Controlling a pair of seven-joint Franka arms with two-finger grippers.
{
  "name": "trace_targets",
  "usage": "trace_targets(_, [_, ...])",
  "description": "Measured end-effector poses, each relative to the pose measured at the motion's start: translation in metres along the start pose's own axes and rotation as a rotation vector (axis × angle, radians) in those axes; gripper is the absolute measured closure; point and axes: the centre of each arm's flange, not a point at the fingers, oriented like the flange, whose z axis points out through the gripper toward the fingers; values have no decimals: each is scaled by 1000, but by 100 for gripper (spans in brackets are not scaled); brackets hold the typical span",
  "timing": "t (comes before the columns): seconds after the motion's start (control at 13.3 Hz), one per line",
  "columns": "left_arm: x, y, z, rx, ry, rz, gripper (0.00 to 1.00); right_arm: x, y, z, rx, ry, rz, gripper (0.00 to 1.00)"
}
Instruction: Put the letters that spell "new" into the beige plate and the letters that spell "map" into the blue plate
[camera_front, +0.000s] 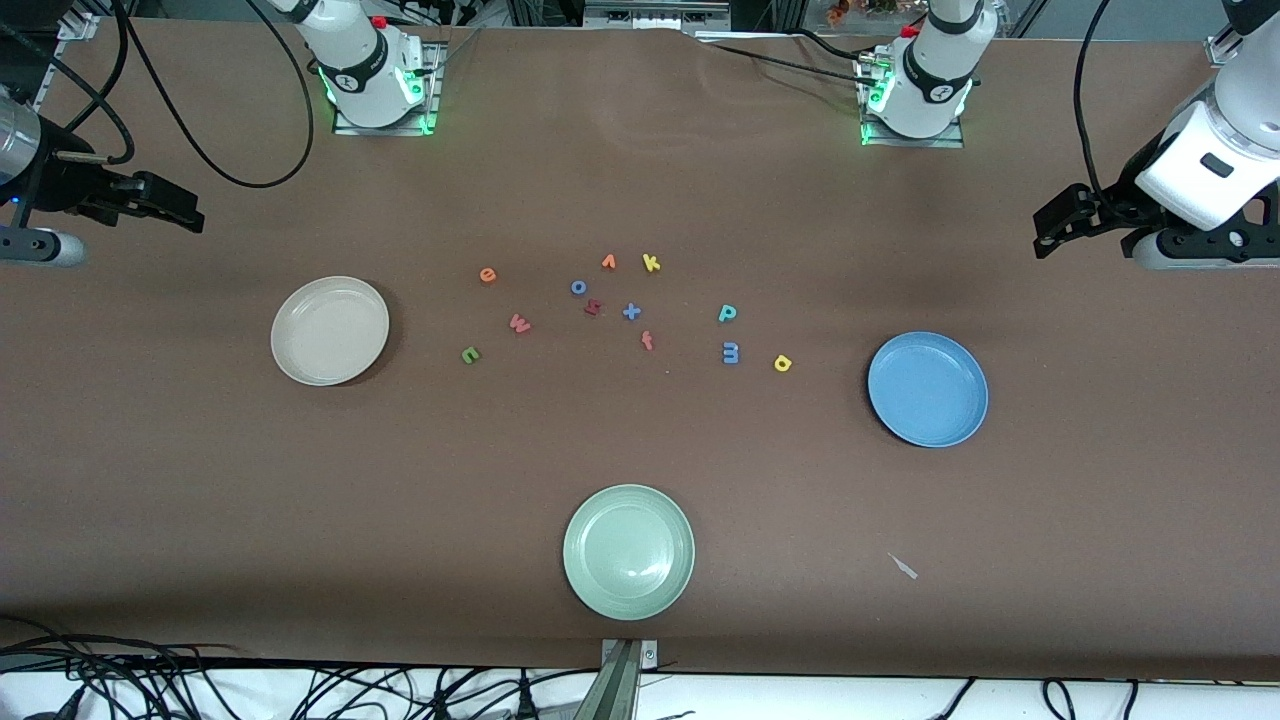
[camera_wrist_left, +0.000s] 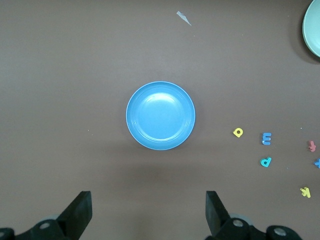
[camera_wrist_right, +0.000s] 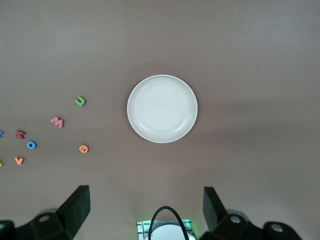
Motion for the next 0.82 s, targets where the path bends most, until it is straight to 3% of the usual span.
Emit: trace_targets(0.82, [-3, -1, 1, 3, -26, 6, 0, -1, -9, 0, -2, 0, -16, 0])
